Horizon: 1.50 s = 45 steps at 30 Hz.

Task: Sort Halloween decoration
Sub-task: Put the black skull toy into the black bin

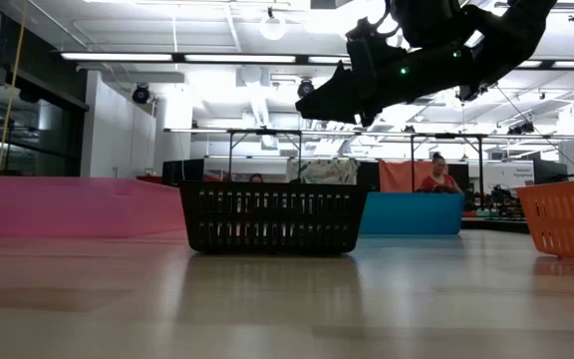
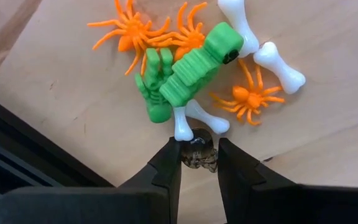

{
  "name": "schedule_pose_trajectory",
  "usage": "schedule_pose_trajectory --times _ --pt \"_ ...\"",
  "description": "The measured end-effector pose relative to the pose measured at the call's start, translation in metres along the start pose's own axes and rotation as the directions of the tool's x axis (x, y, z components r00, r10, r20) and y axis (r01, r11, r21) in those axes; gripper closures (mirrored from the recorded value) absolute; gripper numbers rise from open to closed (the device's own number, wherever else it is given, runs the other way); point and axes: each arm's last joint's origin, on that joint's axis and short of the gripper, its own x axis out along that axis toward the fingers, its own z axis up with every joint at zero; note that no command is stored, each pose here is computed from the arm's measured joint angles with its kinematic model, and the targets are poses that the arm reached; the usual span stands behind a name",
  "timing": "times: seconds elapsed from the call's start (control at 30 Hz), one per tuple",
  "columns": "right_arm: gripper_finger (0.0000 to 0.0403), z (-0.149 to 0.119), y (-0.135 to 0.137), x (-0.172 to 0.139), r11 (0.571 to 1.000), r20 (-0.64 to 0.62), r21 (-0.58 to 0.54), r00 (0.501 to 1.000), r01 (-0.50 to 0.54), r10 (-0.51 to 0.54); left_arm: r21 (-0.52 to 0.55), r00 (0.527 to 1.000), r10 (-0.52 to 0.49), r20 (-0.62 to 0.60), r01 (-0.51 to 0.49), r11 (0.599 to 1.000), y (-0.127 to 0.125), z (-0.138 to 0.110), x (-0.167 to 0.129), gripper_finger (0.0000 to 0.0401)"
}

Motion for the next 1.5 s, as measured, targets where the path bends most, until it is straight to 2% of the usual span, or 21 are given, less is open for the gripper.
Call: schedule_pose_trajectory --times 0.2,0.57,0.7,0.8,0.9,1.0,1.13,1.2,1.37,1.5 --pt "0.0236 0.000 0.000 0.000 1.000 0.000 0.000 1.000 0.000 0.000 0.019 1.000 -0.004 -0.018 0.004 1.000 0.001 0.000 -0.002 0.0336" --pt "0.0236 0.000 0.000 0.000 1.000 -0.005 -0.001 1.000 0.000 0.000 0.017 0.999 -0.052 0.015 0.051 0.999 0.017 -0.003 -0.034 0.0337" --pt "0.0236 0.000 0.000 0.000 1.000 -0.005 -0.001 1.000 0.001 -0.001 0.018 0.991 -0.111 0.075 0.110 0.994 0.027 -0.003 -0.053 0.0337" --pt "0.0236 0.000 0.000 0.000 1.000 -0.004 -0.001 1.000 0.000 0.000 0.047 0.963 -0.206 0.173 0.201 0.979 0.034 0.000 -0.071 0.0337" --pt "0.0236 0.000 0.000 0.000 1.000 -0.005 0.000 1.000 0.000 0.000 0.116 0.892 -0.311 0.327 0.289 0.950 0.041 0.006 -0.089 0.0337" --pt "0.0236 0.000 0.000 0.000 1.000 -0.005 0.000 1.000 0.000 0.000 0.244 0.753 -0.386 0.533 0.300 0.922 0.046 0.015 -0.105 0.0337" --pt "0.0236 -0.001 0.001 0.000 1.000 -0.011 0.002 1.000 -0.002 0.002 0.352 0.518 -0.376 0.768 0.149 0.924 0.048 0.033 -0.120 0.0337" --pt "0.0236 -0.002 0.001 0.000 1.000 -0.019 0.021 1.000 -0.002 0.003 0.349 0.435 -0.334 0.836 0.047 0.936 0.047 0.045 -0.125 0.0337" --pt "0.0236 -0.005 0.001 0.000 0.999 -0.050 0.034 0.999 -0.006 0.008 0.264 0.311 -0.209 0.927 -0.147 0.953 0.041 0.081 -0.132 0.0337" --pt "0.0236 -0.006 0.002 0.000 0.998 -0.066 0.046 0.997 -0.045 0.048 0.240 0.270 -0.173 0.947 -0.240 0.941 0.032 0.112 -0.136 0.0337"
